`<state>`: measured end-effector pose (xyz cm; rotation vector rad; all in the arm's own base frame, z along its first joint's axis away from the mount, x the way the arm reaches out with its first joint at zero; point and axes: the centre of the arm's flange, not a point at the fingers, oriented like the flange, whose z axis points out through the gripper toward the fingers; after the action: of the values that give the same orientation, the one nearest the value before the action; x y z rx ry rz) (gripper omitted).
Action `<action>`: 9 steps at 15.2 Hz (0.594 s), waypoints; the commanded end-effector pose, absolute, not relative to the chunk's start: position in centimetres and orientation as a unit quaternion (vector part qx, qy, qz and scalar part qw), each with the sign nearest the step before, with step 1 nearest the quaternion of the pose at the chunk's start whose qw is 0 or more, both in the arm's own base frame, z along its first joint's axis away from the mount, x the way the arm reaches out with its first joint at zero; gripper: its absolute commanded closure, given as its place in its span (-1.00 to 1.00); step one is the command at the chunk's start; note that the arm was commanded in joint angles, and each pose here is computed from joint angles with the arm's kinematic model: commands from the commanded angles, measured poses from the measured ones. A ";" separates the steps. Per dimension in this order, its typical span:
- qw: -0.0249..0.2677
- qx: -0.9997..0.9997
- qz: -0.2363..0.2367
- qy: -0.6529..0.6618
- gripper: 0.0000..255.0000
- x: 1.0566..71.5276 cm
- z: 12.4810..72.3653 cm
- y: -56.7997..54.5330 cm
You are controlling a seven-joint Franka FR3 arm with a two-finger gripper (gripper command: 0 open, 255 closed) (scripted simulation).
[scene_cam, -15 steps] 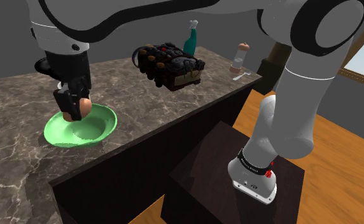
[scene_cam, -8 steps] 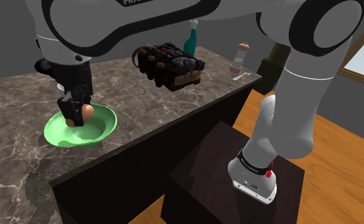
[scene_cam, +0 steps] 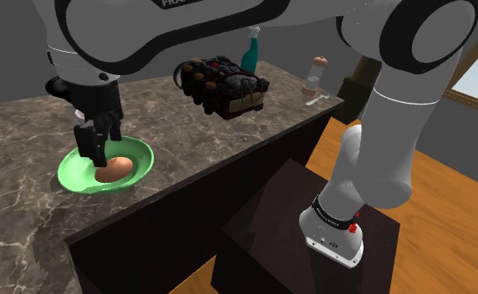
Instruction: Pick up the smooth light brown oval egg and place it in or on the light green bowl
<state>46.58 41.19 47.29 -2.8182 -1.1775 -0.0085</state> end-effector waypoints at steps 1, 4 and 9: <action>0.044 -0.922 -0.003 -0.385 -1.00 46.6 47.3 41.2; 0.044 -0.922 -0.003 -0.385 -1.00 46.7 49.9 41.0; 0.044 -0.922 -0.003 -0.385 -1.00 46.7 52.3 40.8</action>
<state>46.74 40.82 52.15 -2.8180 -1.1774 -0.0095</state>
